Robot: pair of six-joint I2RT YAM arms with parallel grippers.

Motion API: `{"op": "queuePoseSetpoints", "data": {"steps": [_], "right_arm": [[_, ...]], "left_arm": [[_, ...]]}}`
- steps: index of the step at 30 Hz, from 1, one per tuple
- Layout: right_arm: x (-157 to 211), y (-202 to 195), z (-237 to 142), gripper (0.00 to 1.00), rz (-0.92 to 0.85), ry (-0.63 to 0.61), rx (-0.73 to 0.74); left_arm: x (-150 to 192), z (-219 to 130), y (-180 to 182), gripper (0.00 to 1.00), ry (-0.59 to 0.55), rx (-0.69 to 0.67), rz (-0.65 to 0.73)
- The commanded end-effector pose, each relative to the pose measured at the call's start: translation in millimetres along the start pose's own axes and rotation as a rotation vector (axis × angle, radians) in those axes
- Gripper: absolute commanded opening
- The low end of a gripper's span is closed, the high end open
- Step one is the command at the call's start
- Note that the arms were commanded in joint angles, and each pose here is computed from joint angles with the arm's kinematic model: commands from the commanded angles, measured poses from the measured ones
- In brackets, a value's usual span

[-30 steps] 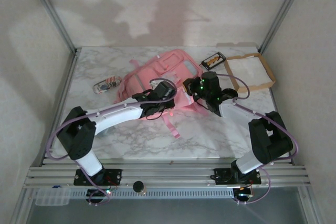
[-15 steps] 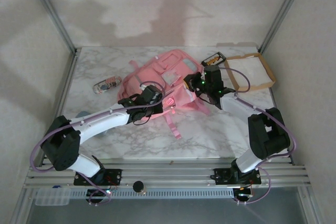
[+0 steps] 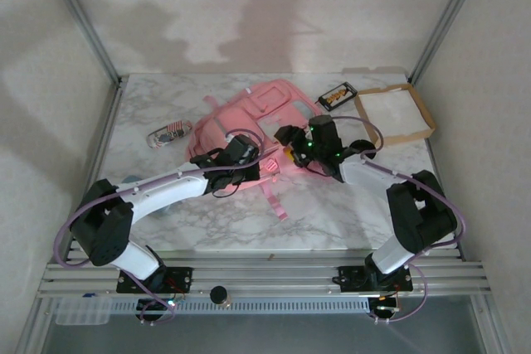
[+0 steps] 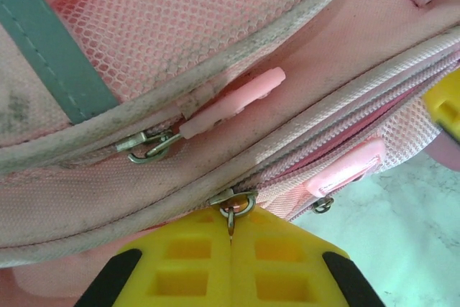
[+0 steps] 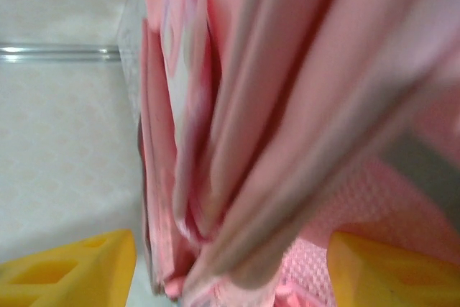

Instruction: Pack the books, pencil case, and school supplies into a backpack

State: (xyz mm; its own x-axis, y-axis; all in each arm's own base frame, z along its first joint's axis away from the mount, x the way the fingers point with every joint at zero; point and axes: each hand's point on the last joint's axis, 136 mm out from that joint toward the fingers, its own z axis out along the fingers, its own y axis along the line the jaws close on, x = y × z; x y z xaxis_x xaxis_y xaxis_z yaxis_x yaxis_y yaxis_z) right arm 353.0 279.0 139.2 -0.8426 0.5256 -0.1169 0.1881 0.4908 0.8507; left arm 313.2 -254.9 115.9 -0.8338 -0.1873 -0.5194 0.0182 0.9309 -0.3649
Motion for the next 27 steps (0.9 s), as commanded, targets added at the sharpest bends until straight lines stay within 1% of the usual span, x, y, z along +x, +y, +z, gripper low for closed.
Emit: {"op": "queuePoseSetpoints", "data": {"steps": [1, 5, 6, 10, 13, 18, 20, 22, 27], "right_arm": [[23, 8, -3, 0.72, 0.001, 0.001, 0.002], [32, 10, 9, 0.68, 0.024, -0.002, -0.001], [30, 10, 14, 0.64, 0.028, -0.002, -0.005], [18, 17, 29, 0.55, -0.013, -0.042, 0.026], [8, 15, 30, 0.38, -0.039, -0.093, 0.045], [-3, 4, 28, 0.11, -0.069, -0.124, 0.088], [-9, 1, 24, 0.03, -0.081, -0.136, 0.096], [-15, -2, 19, 0.0, -0.092, -0.148, 0.112], [-34, -4, 6, 0.0, -0.127, -0.155, 0.121]], "left_arm": [[-24, -5, -20, 0.0, -0.07, 0.068, 0.003], [-23, -3, -18, 0.0, -0.069, 0.058, 0.013], [-23, -3, -15, 0.0, -0.073, 0.048, 0.013], [-23, 0, -12, 0.0, -0.073, 0.028, 0.015], [-24, -1, -8, 0.0, -0.075, 0.002, 0.019], [-25, -5, 4, 0.0, -0.09, -0.043, 0.019], [-22, -6, 11, 0.0, -0.084, -0.062, 0.011], [-17, -5, 23, 0.0, -0.066, -0.094, -0.014], [-5, -8, 54, 0.0, -0.05, -0.161, -0.031]]}}
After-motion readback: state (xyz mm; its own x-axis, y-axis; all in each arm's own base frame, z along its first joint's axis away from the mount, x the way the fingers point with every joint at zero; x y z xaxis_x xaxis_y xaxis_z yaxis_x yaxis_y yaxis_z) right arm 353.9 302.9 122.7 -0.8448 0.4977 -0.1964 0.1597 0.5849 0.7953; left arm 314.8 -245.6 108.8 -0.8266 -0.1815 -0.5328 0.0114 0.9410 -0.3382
